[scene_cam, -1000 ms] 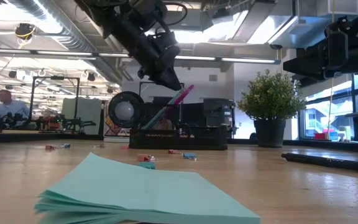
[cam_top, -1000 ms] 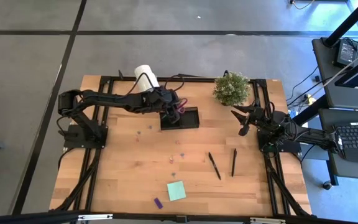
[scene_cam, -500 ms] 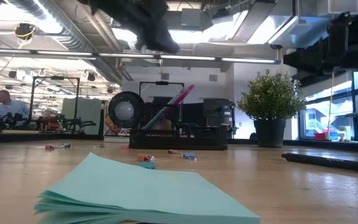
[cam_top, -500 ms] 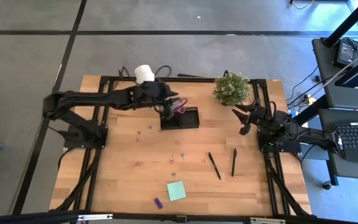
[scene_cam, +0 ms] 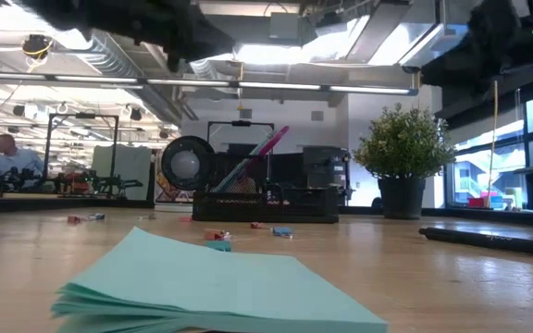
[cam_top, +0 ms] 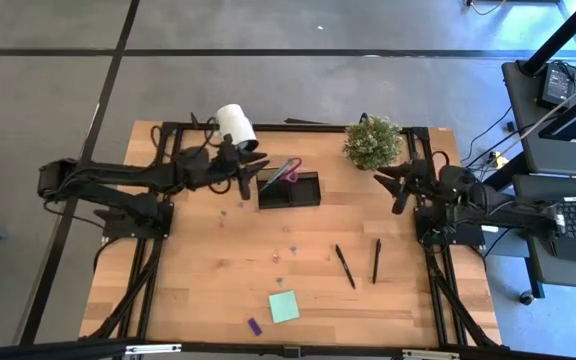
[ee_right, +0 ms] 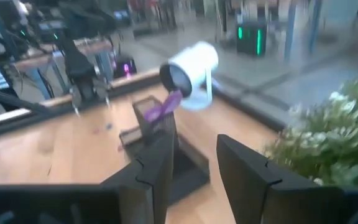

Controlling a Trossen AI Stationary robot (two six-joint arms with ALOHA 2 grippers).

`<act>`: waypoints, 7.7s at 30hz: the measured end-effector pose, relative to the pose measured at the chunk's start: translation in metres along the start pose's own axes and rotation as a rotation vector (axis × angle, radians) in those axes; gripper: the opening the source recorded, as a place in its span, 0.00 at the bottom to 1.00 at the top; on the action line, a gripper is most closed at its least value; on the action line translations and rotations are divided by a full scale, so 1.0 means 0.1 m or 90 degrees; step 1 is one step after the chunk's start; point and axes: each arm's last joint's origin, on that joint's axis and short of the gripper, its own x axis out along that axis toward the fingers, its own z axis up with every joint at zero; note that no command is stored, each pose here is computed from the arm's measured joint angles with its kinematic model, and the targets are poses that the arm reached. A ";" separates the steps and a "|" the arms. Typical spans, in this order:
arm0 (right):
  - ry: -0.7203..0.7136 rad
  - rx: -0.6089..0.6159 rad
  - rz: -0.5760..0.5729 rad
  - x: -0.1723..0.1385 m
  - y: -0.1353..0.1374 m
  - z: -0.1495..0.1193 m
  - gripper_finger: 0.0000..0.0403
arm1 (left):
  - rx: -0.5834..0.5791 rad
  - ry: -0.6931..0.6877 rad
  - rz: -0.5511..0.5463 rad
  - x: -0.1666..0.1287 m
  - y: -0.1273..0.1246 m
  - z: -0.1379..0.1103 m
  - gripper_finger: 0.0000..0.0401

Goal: Pick and place office supplies into organizer
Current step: Put the black pen into the black desk organizer

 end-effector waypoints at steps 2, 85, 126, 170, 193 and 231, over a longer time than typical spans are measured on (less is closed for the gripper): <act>0.048 0.026 -0.007 0.06 0.04 0.11 0.32 | -0.018 -0.006 0.000 -0.05 0.01 -0.06 0.24; 0.782 0.175 -0.177 1.42 1.55 -0.76 0.52 | -0.139 0.144 0.021 -0.12 0.04 -0.38 0.22; 0.803 0.167 -0.193 1.55 1.63 -1.13 0.50 | -0.134 0.159 0.019 -0.13 0.03 -0.40 0.22; 0.746 -0.052 -0.004 1.78 2.05 -0.25 0.09 | -0.164 0.166 -0.008 -0.16 -0.08 -0.41 0.22; 0.210 -0.173 0.074 1.62 1.41 2.06 0.09 | -0.138 -0.121 -0.057 -0.15 -0.11 0.03 0.22; 0.081 -0.238 0.110 2.37 1.47 1.90 0.10 | -0.031 -0.229 -0.120 -0.20 -0.15 0.18 0.49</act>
